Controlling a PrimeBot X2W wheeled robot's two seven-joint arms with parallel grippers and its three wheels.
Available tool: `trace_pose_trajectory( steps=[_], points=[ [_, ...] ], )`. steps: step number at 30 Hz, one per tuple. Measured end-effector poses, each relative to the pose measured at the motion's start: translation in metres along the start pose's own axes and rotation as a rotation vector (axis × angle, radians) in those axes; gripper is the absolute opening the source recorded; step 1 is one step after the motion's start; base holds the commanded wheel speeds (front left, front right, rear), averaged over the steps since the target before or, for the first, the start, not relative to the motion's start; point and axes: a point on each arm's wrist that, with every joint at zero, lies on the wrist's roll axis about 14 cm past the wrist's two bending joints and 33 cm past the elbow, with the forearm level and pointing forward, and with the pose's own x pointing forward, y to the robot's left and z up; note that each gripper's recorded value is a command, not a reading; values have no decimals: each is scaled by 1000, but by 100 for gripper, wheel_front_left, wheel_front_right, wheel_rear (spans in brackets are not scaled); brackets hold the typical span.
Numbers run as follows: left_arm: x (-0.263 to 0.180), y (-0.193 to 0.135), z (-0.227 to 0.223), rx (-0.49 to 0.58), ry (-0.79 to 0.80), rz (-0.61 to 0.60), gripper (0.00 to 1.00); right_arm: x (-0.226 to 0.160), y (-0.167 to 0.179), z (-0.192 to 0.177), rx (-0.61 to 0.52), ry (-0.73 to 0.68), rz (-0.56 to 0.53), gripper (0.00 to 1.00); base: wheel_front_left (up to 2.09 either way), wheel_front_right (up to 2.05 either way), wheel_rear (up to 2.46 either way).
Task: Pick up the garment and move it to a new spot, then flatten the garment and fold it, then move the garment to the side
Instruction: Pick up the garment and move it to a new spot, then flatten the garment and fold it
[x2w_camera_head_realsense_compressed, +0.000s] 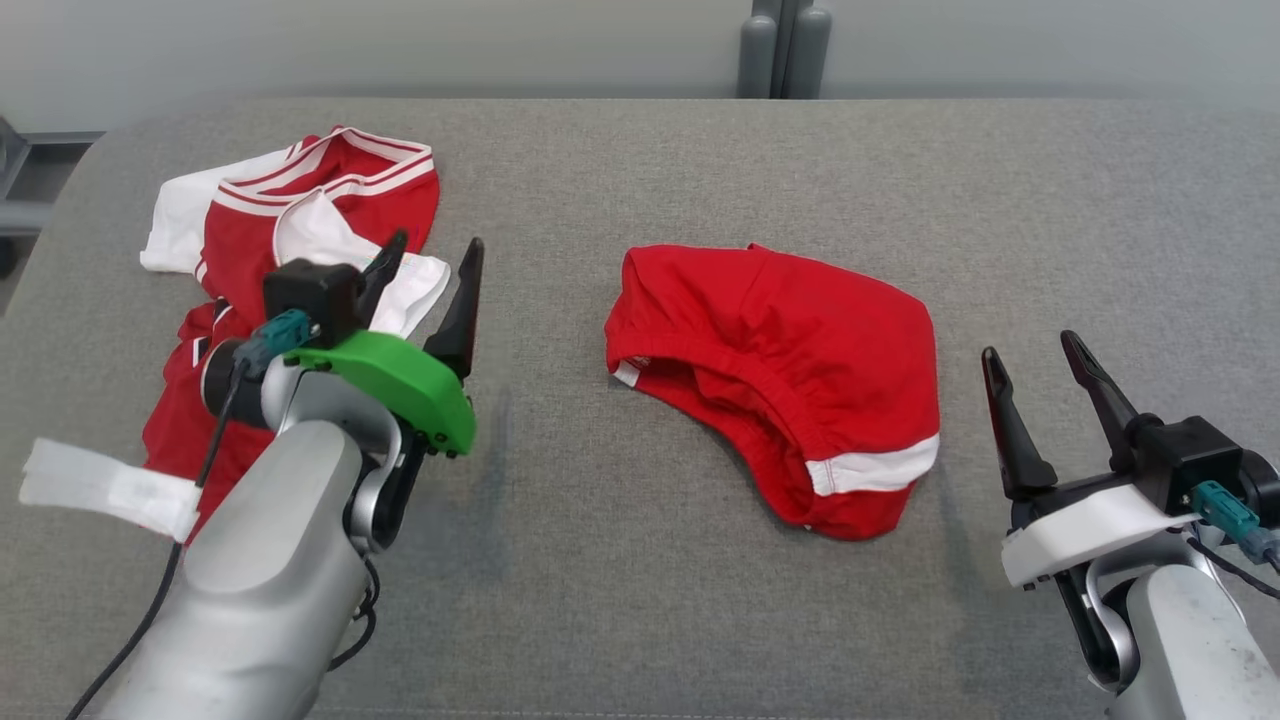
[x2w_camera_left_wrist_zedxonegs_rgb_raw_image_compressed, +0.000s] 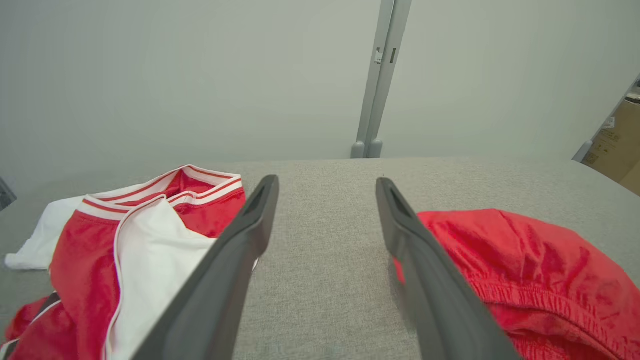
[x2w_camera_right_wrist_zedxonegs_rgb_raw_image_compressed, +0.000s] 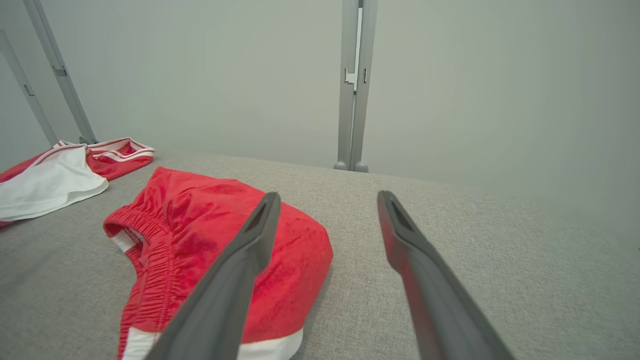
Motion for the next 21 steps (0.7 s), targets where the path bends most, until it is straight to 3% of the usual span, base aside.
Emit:
trace_pose_trajectory(
  steps=[7,21],
  points=[
    [-24,33,-16,-11,26,96,100,7,14,-12,-20,36,62,100,0,0,0],
    [-71,71,-32,-73,35,252,100,-12,96,-72,1,227,318,100,0,0,0]
  ],
)
